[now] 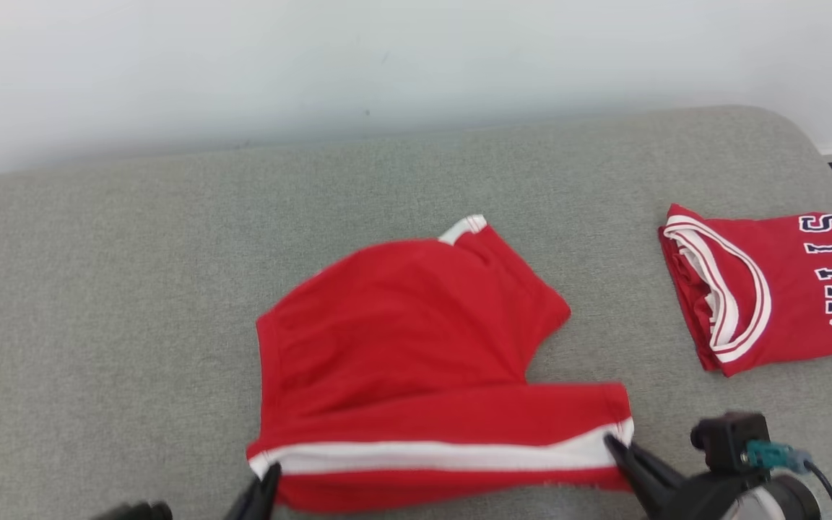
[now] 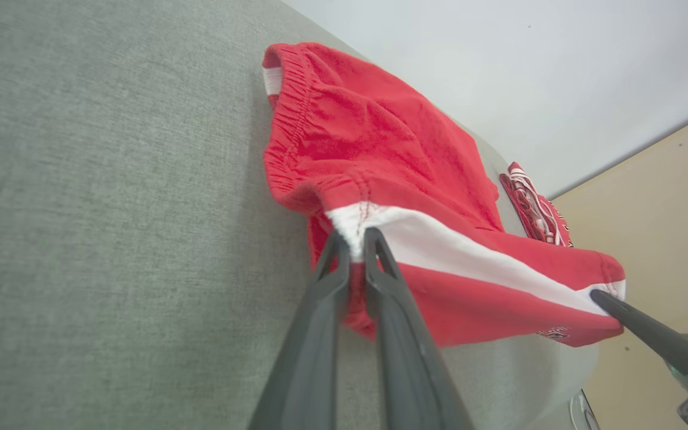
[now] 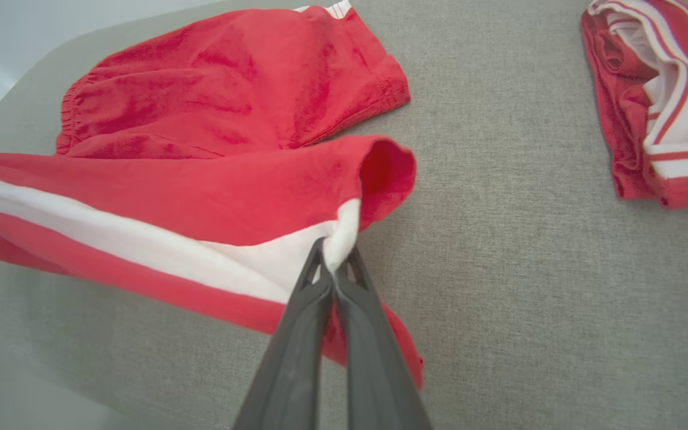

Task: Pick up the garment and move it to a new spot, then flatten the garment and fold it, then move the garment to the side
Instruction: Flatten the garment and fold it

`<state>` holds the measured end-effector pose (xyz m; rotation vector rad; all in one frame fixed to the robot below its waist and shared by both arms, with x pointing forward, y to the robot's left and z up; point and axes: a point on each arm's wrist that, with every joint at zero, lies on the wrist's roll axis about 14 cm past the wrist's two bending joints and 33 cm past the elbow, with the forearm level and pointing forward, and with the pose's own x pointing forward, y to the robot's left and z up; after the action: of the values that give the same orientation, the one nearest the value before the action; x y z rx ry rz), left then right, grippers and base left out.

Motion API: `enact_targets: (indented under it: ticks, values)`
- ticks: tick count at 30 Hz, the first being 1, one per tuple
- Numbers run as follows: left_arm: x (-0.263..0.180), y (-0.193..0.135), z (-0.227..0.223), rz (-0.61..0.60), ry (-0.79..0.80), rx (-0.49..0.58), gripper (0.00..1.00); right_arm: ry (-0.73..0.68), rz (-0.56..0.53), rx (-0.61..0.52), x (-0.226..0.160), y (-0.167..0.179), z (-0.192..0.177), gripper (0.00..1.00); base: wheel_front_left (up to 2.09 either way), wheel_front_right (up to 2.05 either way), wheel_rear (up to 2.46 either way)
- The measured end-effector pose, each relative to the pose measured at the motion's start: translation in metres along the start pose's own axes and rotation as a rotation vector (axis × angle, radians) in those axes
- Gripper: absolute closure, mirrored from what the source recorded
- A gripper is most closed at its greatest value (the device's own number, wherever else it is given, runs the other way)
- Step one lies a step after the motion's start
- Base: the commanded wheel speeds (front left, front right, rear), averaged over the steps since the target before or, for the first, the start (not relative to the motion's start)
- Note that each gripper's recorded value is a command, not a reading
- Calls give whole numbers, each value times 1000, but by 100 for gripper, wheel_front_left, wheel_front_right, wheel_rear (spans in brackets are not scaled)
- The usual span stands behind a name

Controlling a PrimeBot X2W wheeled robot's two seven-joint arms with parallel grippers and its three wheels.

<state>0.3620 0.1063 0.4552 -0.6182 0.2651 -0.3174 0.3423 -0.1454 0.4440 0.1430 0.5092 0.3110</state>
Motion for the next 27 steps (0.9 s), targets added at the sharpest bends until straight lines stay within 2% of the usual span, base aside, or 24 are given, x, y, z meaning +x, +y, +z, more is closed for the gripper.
enact_targets:
  ticks: [5, 11, 18, 27]
  values:
    - [-18, -5, -15, 18, 47, -13, 100, 54, -38, 4, -23, -1, -10, 100, 0, 0, 0]
    - [-18, -13, -3, 18, -1, -33, 100, -11, -18, -75, -16, 4, 18, 100, 0, 0, 0]
    - [4, -20, 23, 5, -71, -15, 100, -74, 41, -186, 23, 5, 61, 100, 0, 0, 0]
    - [43, 0, 42, 78, -102, 31, 100, -92, 75, -238, 91, -1, 103, 100, 0, 0, 0]
